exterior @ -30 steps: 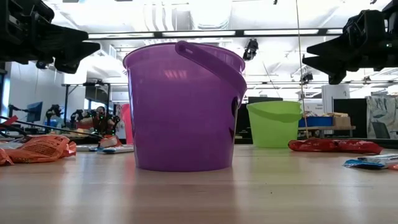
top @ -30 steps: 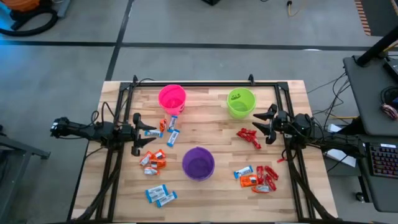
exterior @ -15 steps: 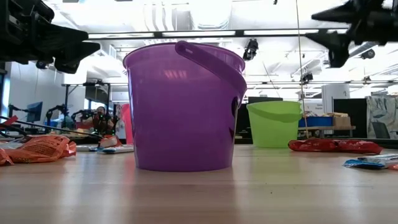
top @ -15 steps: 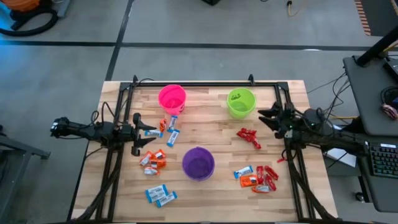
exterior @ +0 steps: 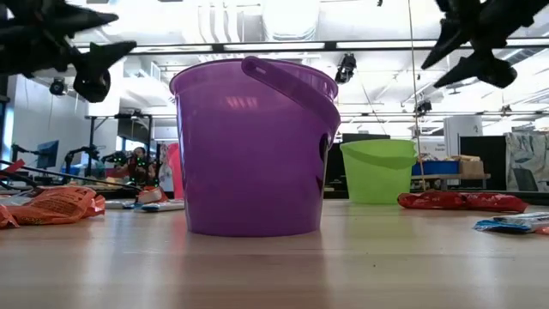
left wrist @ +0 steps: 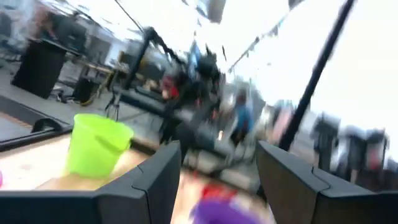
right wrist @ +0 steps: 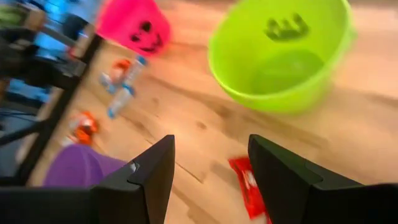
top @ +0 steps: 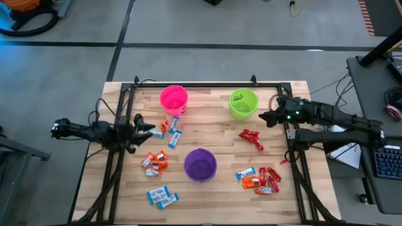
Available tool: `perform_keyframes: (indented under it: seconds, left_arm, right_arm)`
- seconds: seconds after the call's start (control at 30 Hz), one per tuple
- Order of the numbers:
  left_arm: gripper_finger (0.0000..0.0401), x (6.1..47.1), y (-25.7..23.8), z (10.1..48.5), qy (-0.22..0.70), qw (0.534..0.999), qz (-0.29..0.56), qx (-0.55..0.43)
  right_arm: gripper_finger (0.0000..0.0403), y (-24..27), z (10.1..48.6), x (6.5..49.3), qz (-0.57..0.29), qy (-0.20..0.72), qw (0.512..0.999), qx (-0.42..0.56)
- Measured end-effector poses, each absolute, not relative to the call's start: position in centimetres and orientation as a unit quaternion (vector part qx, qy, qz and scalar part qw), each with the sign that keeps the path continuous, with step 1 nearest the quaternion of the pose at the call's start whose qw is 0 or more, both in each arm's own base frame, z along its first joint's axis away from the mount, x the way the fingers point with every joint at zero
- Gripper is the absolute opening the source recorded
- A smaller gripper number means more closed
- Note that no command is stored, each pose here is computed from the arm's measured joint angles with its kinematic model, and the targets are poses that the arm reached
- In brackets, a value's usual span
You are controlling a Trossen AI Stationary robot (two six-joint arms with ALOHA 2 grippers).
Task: Sort candy
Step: Put the red chocolate into the violet bucket
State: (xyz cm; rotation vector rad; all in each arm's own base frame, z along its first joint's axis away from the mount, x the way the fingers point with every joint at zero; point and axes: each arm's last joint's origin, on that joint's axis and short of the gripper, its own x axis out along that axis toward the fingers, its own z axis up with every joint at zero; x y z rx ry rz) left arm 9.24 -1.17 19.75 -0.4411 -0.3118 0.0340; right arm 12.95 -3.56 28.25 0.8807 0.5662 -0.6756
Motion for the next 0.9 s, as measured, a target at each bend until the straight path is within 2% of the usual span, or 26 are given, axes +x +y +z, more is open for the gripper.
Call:
perform_keyframes:
  seconds: [0.1,0.2,0.37,0.5,0.73,0.9]
  left_arm:
    - [0.0191,9.0,-1.0,20.6,-0.201,0.937,0.015,-0.286]
    - [0.0191,8.9,-1.1,21.6,-0.182,0.930,-0.005,-0.320]
    - [0.0191,9.2,-1.2,24.3,-0.069,0.931,0.020,-0.359]
    - [0.0191,9.9,-1.3,27.1,0.006,0.936,0.048,-0.348]
    - [0.0191,12.6,-2.1,30.5,0.089,0.930,0.055,-0.352]
    - [0.0191,15.2,-2.8,31.4,0.148,0.917,0.064,-0.364]
  right_arm:
    - [0.0196,-3.6,29.1,13.7,-0.323,0.304,0.785,0.432]
    - [0.0196,-3.6,30.1,14.5,-0.310,0.339,0.769,0.443]
    - [0.0196,-3.7,31.0,15.1,-0.327,0.405,0.724,0.452]
    - [0.0196,-3.7,30.9,15.2,-0.353,0.468,0.681,0.439]
    - [0.0196,-4.0,30.2,16.3,-0.361,0.506,0.660,0.422]
    - [0.0196,-4.1,29.8,17.0,-0.345,0.528,0.659,0.409]
